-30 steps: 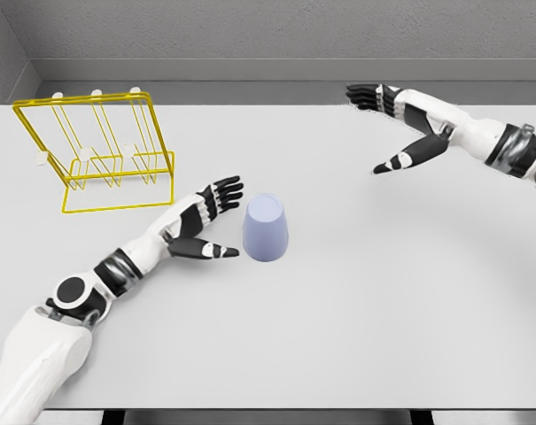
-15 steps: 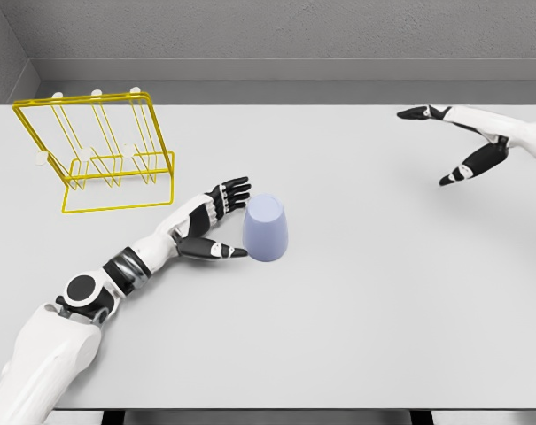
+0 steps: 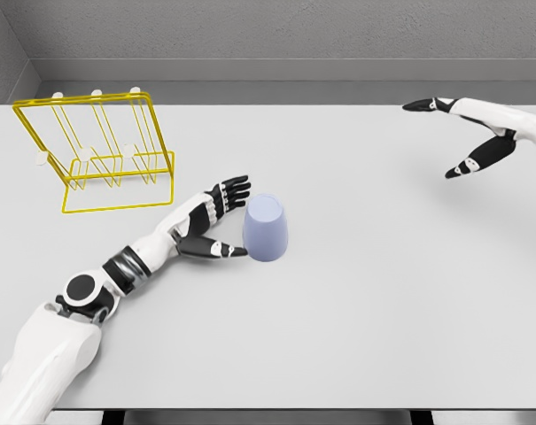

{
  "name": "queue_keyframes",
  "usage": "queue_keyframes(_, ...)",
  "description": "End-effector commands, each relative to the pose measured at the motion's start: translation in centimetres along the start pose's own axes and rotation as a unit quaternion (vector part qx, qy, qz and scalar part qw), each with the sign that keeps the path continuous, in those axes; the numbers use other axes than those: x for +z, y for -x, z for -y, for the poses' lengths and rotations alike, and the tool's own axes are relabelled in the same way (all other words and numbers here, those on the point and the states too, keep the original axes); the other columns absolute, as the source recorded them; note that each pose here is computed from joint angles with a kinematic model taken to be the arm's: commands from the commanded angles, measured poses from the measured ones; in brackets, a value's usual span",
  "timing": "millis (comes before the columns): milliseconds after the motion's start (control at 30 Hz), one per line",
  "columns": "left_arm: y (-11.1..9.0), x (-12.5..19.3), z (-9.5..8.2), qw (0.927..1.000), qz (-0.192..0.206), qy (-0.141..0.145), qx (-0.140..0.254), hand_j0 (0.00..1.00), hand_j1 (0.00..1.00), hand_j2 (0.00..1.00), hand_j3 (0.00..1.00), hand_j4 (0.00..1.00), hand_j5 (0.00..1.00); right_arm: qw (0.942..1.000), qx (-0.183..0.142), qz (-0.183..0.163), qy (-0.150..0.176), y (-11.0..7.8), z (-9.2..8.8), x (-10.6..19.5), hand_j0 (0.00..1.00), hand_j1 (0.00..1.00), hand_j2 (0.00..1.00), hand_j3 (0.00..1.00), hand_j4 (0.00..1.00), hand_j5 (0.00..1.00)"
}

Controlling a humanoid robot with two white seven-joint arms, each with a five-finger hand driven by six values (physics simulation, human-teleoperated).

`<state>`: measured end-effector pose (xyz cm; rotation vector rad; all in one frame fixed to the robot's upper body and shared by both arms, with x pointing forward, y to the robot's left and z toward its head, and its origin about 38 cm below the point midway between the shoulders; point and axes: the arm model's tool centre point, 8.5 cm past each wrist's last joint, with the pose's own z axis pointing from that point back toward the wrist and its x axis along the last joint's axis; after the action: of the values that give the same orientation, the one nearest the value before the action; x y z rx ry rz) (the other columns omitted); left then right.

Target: Place the cup on the cup holder with both arms

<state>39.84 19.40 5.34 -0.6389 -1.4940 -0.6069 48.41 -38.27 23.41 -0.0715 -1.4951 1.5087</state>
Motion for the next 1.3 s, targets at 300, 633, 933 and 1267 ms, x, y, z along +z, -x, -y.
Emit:
queue_keyframes(300, -0.4, 0.0, 0.3, 0.9999, 0.007, 0.010, -0.004, 1.00, 1.00, 1.00, 1.00, 1.00, 1.00, 1.0000, -0.004, -0.002, 0.007, 0.1, 0.2, 0.2, 1.00, 1.00, 1.00, 1.00, 1.00, 1.00)
queue_keyframes(633, -1.1, -0.3, 0.8, 0.9996, 0.017, 0.022, -0.009, 1.00, 1.00, 1.00, 1.00, 1.00, 1.00, 1.0000, -0.004, -0.001, 0.007, 0.1, 0.3, 0.2, 1.00, 1.00, 1.00, 1.00, 1.00, 1.00)
queue_keyframes(933, -1.1, -1.2, 1.6, 0.9993, 0.018, 0.028, -0.017, 1.00, 1.00, 1.00, 1.00, 1.00, 1.00, 1.0000, -0.004, -0.003, 0.008, 0.2, 0.3, 0.3, 1.00, 1.00, 1.00, 1.00, 1.00, 1.00)
queue_keyframes(1267, -1.5, -2.0, 1.8, 0.9991, 0.023, 0.031, -0.018, 1.00, 1.00, 1.00, 1.00, 1.00, 1.00, 1.0000, -0.005, -0.004, 0.006, 0.3, 0.2, 0.2, 1.00, 1.00, 1.00, 1.00, 1.00, 1.00)
